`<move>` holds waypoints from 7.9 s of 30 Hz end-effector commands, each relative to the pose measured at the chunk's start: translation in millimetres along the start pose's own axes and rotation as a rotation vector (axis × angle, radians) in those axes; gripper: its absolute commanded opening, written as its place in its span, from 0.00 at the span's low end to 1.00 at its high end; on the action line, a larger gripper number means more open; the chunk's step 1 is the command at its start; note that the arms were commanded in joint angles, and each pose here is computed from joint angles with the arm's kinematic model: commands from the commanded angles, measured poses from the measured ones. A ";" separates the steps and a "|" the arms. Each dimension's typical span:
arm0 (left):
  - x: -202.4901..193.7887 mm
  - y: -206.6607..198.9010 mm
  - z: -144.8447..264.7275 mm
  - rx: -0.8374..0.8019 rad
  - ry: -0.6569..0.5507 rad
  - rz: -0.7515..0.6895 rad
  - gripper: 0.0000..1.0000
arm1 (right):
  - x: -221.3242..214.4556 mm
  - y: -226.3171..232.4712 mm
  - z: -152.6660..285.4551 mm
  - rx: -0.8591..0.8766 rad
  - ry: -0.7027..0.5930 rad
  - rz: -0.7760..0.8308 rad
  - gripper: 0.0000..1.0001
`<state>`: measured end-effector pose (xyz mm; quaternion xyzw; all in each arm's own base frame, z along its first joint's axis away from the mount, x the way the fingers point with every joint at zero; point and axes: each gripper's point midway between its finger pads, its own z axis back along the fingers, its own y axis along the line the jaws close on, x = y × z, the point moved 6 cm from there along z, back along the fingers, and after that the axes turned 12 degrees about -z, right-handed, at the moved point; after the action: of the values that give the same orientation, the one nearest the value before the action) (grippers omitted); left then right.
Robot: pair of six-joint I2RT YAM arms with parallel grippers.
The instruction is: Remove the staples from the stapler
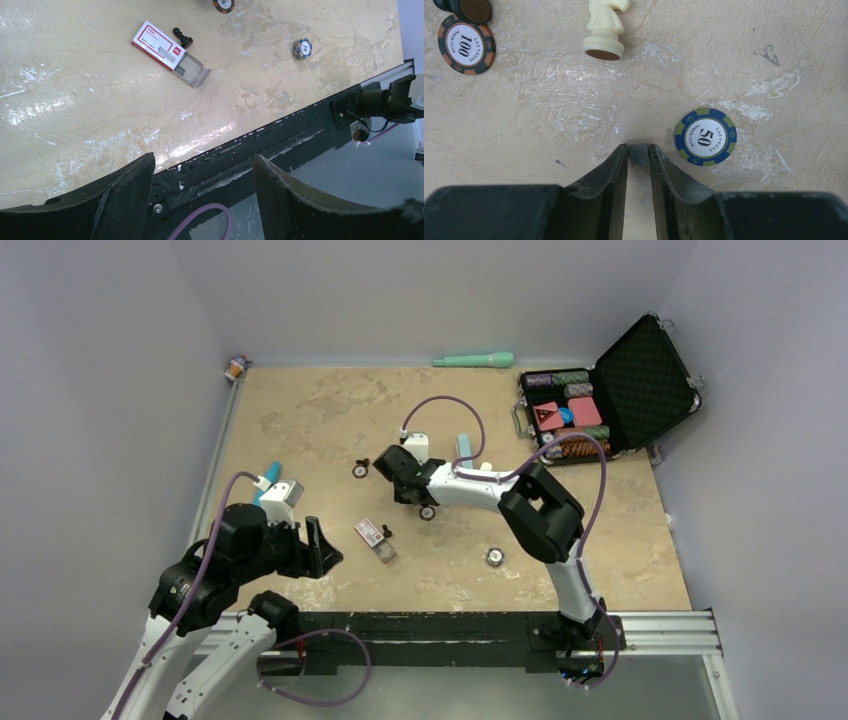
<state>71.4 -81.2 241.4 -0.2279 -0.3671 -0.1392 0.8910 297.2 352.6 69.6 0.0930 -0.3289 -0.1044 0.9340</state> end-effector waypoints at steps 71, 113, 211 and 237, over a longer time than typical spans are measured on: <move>7.1 6.3 -7.2 0.056 0.003 0.016 0.74 | -75.5 35.3 158.3 0.405 0.080 0.100 0.00; 7.4 5.1 -5.7 0.042 -0.012 0.013 0.74 | -90.7 36.9 107.5 0.239 0.055 0.158 0.22; -24.7 48.0 -196.3 0.255 0.409 0.613 0.44 | -185.1 -87.2 271.1 0.296 0.254 -0.097 0.75; -25.8 74.8 -112.7 0.601 0.178 0.529 0.28 | -51.3 -59.9 214.0 0.449 0.040 -0.130 0.16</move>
<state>152.9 -79.8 139.0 -0.0537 -0.2373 0.1521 0.9580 92.4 283.0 180.5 0.3125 -0.2934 -0.1202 0.8954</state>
